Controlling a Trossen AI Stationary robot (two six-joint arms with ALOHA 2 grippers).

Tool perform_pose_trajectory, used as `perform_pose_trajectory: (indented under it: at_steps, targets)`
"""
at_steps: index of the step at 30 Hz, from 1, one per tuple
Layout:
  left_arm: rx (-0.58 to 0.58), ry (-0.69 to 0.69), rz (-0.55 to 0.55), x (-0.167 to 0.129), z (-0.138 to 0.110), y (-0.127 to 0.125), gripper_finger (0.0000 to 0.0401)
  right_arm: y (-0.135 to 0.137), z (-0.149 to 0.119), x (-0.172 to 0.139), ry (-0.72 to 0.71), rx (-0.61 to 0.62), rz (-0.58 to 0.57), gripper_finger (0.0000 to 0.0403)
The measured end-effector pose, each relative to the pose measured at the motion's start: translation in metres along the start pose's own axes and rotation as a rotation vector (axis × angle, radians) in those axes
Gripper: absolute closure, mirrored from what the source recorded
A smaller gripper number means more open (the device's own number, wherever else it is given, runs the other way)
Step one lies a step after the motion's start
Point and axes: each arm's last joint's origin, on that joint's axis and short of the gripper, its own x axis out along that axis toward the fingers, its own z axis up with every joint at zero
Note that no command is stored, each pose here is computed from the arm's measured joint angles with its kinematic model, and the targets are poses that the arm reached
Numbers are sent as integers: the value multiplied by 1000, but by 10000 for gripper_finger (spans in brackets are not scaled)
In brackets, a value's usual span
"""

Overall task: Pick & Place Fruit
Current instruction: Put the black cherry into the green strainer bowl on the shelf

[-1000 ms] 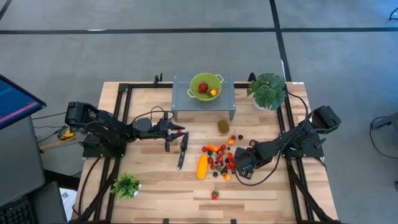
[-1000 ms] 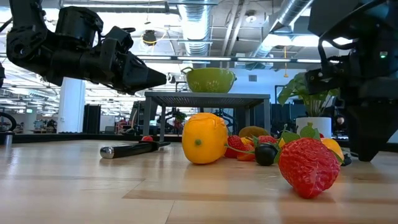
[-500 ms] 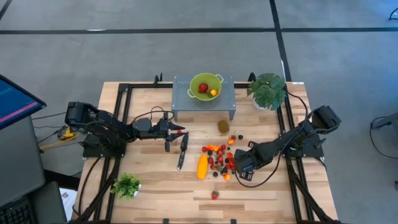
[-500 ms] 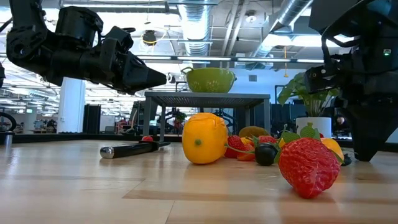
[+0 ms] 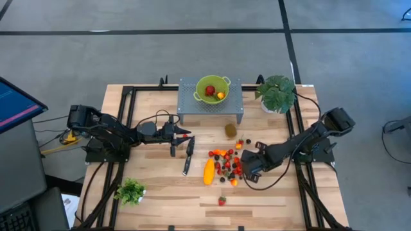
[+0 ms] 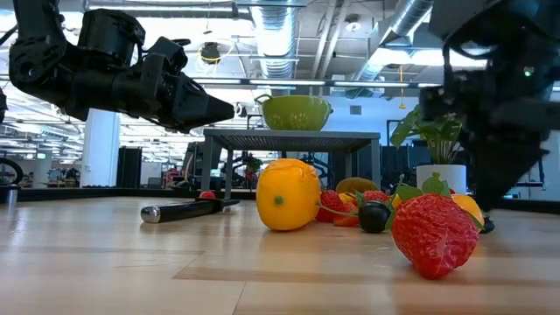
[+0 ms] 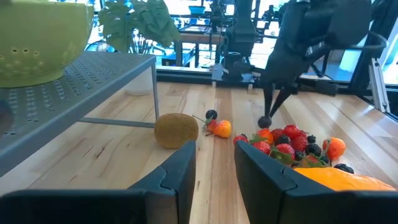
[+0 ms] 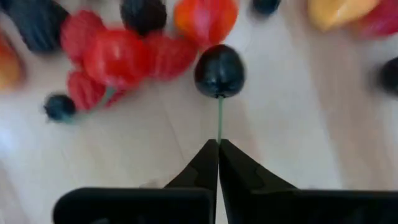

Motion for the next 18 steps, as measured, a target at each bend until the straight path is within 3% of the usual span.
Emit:
perform_pose_trajectory:
  at_steps: [8, 18]
  targets:
    - [0, 0, 1, 0, 0, 0, 295, -8, 20, -36, -230, -75, -45, 402]
    - [0, 0, 4, 0, 0, 0, 295, -36, 89, -90, -620, -196, -37, 402]
